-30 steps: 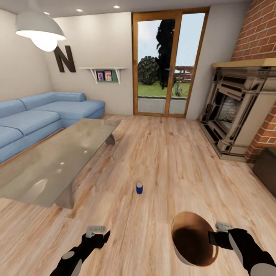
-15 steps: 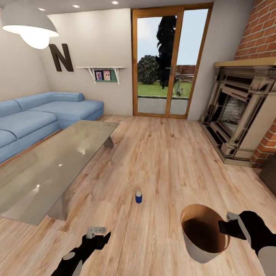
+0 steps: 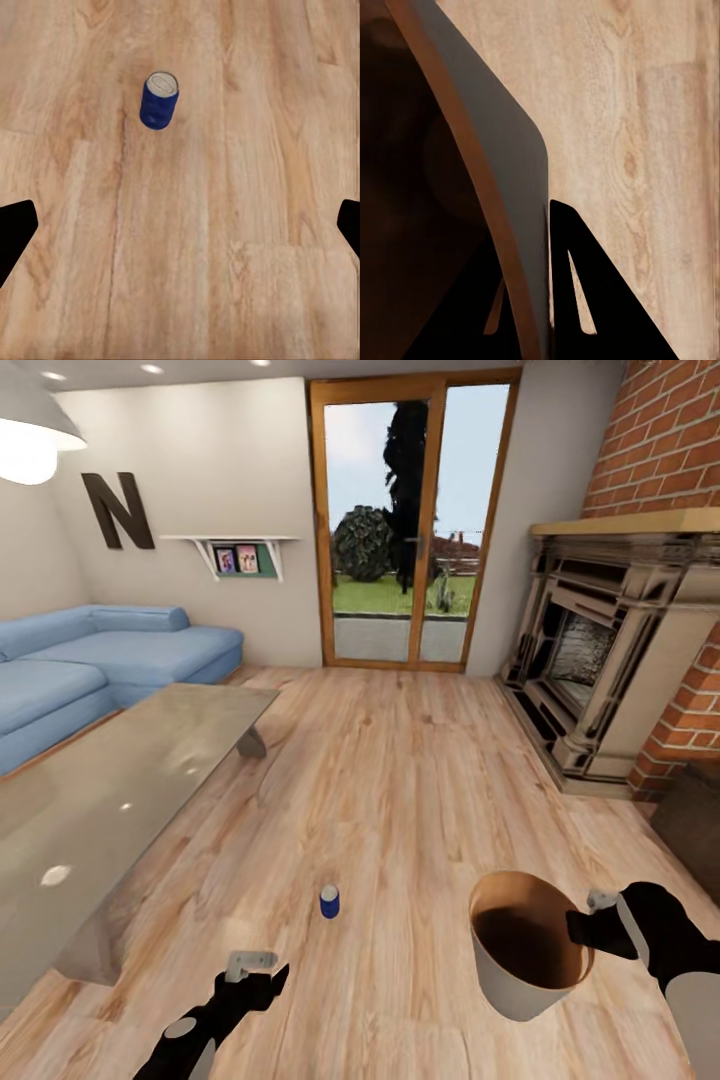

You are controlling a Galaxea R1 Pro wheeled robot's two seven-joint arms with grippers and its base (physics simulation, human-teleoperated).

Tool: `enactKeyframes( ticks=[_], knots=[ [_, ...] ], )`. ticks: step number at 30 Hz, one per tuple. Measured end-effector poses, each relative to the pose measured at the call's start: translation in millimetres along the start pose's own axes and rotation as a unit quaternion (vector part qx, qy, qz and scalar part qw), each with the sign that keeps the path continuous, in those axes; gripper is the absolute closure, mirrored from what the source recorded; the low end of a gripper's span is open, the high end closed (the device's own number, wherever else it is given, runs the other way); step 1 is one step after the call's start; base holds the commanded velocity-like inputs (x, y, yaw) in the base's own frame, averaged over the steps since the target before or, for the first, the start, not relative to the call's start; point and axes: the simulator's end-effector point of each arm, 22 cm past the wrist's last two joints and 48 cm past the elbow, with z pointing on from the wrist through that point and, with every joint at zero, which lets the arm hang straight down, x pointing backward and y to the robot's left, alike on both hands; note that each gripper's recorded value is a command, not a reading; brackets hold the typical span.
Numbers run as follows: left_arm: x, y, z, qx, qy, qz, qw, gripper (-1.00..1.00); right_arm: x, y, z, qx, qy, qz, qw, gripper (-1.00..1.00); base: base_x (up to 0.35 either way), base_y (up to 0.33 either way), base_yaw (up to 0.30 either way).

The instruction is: Put the three can of soda from the living room inside the tash can in the kitchen.

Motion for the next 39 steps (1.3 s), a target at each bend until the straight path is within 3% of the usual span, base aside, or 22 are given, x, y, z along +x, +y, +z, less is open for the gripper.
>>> enactKeyframes(
  ticks=[12, 17, 23, 24, 30, 39],
  knots=[
    [-3.5, -0.2, -1.6, 0.001, -0.002, 0.001, 1.0000, -1.00, -1.6, 1.7, -3.3, 0.002, -0.003, -0.004, 1.0000, 1.00, 0.313, -0.062, -0.229],
    [-3.7, -0.1, -1.8, 0.001, -0.001, 0.001, 1.0000, -1.00, 2.3, 13.9, 0.1, -0.003, 0.001, -0.010, 0.9999, 1.00, 0.325, -0.003, -0.145],
    [-1.3, 1.3, 0.1, 0.000, 0.005, 0.000, 1.0000, -1.00, 20.1, 63.4, 13.3, -0.023, 0.021, -0.054, 0.9981, 1.00, 0.326, 0.000, -0.020],
    [-1.5, 1.7, 0.9, 0.000, 0.006, 0.000, 1.0000, -1.00, 25.0, 76.2, 16.8, -0.017, 0.026, -0.080, 0.9963, 1.00, 0.326, 0.000, -0.004],
    [-1.9, 2.1, 1.8, -0.001, 0.006, 0.000, 1.0000, -1.00, 40.3, 115.1, 24.5, -0.036, 0.036, -0.108, 0.9928, 1.00, 0.326, 0.000, -0.002],
    [-2.4, 2.3, 1.9, -0.001, 0.006, 0.001, 1.0000, -1.00, 43.4, 124.5, 26.1, -0.038, 0.037, -0.118, 0.9917, 1.00, 0.326, 0.000, 0.000]
  ],
)
